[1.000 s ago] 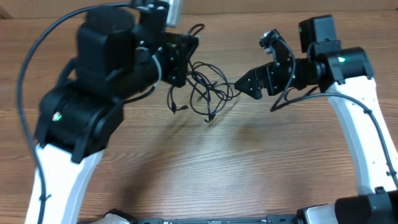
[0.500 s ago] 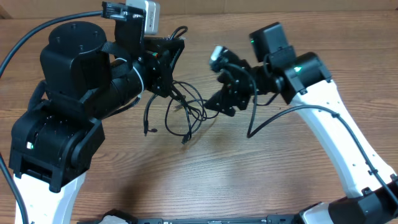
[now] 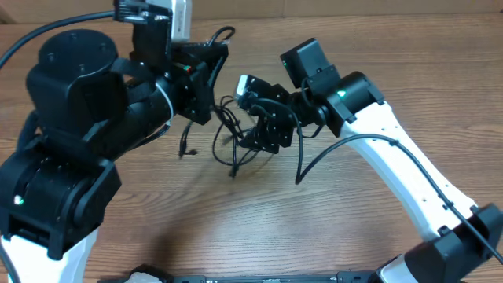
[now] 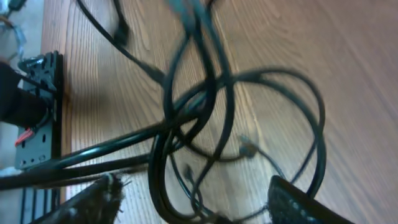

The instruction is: Untangle cables

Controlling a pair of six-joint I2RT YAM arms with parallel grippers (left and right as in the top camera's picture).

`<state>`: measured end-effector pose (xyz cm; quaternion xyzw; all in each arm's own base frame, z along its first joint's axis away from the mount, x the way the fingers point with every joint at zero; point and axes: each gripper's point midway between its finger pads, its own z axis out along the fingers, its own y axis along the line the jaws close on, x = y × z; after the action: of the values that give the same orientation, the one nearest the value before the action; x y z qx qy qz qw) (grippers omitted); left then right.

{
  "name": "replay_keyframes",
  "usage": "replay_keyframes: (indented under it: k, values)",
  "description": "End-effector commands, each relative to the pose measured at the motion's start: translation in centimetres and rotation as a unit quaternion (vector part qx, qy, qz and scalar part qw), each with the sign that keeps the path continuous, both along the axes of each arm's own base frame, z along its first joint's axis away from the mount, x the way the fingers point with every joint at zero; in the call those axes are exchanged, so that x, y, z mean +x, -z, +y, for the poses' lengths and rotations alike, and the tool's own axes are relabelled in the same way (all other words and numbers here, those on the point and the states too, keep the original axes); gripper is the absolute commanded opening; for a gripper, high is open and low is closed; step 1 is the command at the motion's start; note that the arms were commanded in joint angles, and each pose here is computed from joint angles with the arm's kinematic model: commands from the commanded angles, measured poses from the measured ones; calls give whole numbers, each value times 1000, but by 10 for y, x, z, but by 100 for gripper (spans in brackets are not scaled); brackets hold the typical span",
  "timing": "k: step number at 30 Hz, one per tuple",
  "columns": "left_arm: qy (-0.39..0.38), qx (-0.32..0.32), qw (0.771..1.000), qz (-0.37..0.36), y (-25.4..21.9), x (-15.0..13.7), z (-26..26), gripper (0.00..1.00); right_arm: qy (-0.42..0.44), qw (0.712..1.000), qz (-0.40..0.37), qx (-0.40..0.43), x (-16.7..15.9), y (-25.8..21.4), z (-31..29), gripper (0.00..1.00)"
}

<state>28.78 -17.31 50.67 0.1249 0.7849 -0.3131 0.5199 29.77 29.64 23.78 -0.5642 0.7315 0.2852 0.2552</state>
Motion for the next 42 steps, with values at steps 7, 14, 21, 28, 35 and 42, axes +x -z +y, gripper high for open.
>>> replay_keyframes:
  k: [7, 14, 21, 28, 35, 42]
  values:
    - [-23, -14, 999, -29, -25, -11, 13, 4, -8, 999, 42, -2, -1, 23, 11, 60]
    - [-50, -1, 999, -21, -20, -8, 23, 4, 27, 997, 71, 20, 7, 21, 20, 4]
    - [-93, 40, 995, 4, -1, -13, 43, 4, 129, 984, 114, 53, 37, 10, 13, 4]
    - [-171, 54, 984, -1, -4, -57, 97, 4, 345, 925, 137, 83, 119, 4, -72, 4]
    - [-274, 111, 955, 28, 19, -95, 151, 4, 444, 881, 121, 112, 151, -15, -163, 4]
    - [-282, 119, 951, 35, 22, -89, 153, 4, 453, 875, 63, 158, 121, -95, -190, 4]
